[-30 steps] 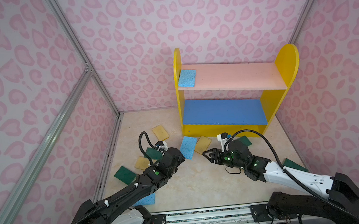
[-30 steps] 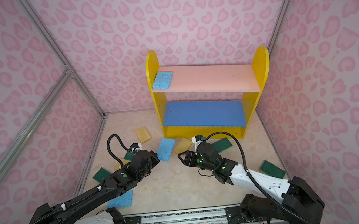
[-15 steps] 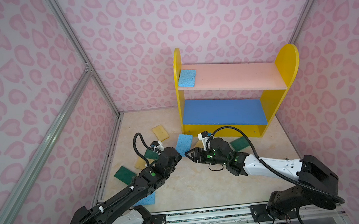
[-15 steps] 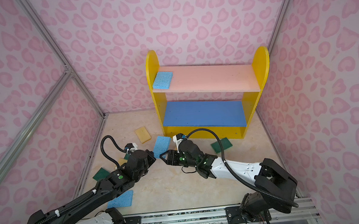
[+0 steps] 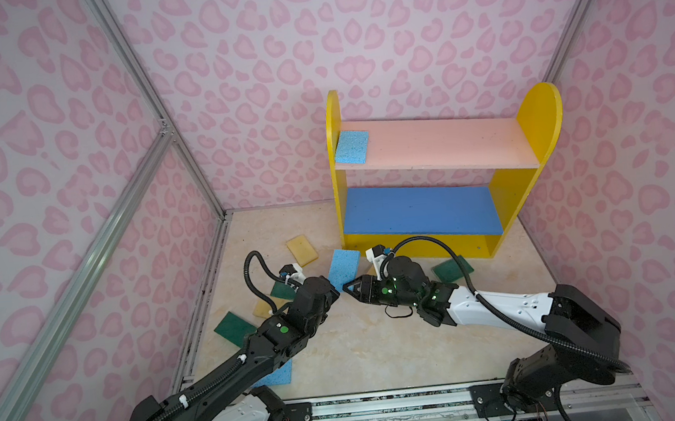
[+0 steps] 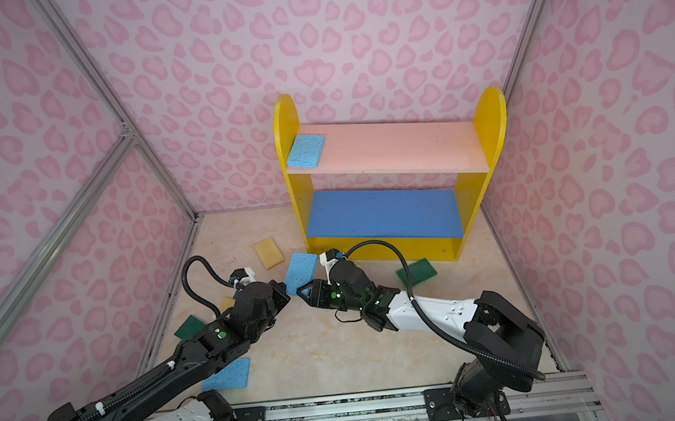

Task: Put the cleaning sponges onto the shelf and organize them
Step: 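Bring the right gripper to the blue sponge held by the left gripper, then close the right gripper on the blue sponge and open the left gripper, then carry the blue sponge with the right gripper up to the pink top shelf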

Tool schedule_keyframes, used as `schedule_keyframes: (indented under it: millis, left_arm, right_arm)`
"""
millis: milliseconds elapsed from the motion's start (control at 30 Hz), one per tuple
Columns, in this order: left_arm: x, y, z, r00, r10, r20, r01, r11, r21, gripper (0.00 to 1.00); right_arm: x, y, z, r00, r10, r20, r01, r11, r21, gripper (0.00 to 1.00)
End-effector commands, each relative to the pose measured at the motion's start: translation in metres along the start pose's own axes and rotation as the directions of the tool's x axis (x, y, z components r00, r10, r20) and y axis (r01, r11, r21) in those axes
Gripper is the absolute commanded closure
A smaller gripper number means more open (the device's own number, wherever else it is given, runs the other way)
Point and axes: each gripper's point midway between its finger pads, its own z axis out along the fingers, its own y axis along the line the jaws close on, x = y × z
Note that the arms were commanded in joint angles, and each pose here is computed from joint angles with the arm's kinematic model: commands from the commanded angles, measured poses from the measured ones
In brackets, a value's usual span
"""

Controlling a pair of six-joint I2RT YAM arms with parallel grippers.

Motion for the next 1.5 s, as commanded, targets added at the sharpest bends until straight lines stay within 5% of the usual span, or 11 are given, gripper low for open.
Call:
schedule_keyframes:
  millis: [0,400,533,700,867,1467]
  left_arm:
    - [-0.006,-0.004,-0.004,1.000,0.005,0.014,-0.005,1.000,0.006,0.96]
    - [-0.014,-0.006,-0.008,0.999,0.037,0.029,-0.037,0.999,0.003,0.96]
    - [-0.020,-0.012,-0.013,0.996,0.083,0.036,-0.083,0.996,0.013,0.44]
    - [-0.032,-0.009,-0.022,0.983,0.169,0.068,-0.168,0.986,-0.012,0.19]
    - [-0.045,0.005,-0.032,0.971,0.217,0.098,-0.212,0.975,-0.058,0.04]
    - [-0.044,0.027,-0.035,0.931,0.359,0.067,-0.352,0.931,-0.097,0.02]
  right_arm:
    - [-0.004,0.006,0.004,1.000,0.000,0.011,0.000,1.000,-0.023,0.65]
    - [-0.007,0.010,0.009,1.000,-0.020,-0.006,0.020,1.000,-0.009,0.94]
    - [-0.012,0.009,0.001,0.999,-0.045,0.001,0.045,0.999,0.012,0.95]
    - [-0.023,0.008,-0.020,0.996,-0.084,0.018,0.083,0.995,0.053,0.95]
    - [-0.026,0.017,-0.041,0.986,-0.167,-0.017,0.168,0.981,0.094,0.95]
    - [-0.121,0.108,-0.147,0.904,-0.416,0.099,0.402,0.906,0.131,0.97]
